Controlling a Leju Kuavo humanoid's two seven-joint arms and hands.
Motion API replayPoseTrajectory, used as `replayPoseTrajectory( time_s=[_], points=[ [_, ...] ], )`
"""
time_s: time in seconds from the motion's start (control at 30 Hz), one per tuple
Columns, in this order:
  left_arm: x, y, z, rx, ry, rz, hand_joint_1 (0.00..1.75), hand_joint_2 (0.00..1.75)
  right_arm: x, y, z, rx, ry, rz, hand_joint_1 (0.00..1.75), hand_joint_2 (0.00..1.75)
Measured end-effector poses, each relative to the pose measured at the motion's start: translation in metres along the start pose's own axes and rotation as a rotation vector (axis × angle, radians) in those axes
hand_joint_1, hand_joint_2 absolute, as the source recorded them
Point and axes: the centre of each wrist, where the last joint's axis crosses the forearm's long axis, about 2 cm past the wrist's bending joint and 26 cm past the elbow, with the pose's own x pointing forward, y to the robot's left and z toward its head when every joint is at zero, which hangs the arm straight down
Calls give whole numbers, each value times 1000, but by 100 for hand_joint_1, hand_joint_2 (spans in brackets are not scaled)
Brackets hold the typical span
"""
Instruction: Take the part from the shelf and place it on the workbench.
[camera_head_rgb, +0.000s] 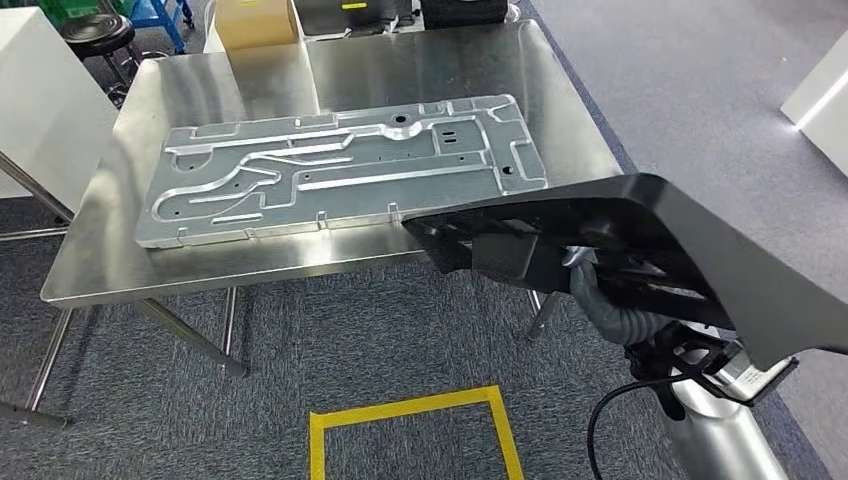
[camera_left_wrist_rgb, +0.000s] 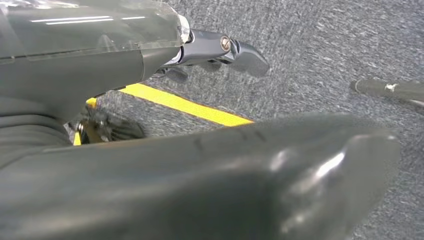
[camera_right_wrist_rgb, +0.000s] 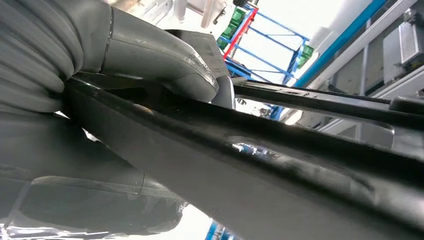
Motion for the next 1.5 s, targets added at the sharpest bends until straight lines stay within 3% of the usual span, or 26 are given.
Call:
replayPoseTrajectory(
  time_s=[0.43,0.77,1.27,1.4,1.5],
  points=[
    [0,-1,0,13,-4,0,0,0,12,-44,-75,33,-85,10,175,175],
    [-3,-3,1,7,0,2,0,0,5,-49,-73,10,-70,21,175,175],
    [-7,-4,4,-8,6,5,0,0,-5,-51,-54,8,55,164,175,175],
    [-9,-3,6,-15,8,0,0,0,-7,-53,-57,2,102,305,175,175],
    [-5,-7,2,-33,-2,-8,0,0,-11,-61,-70,-4,155,512,175,175]
  ],
)
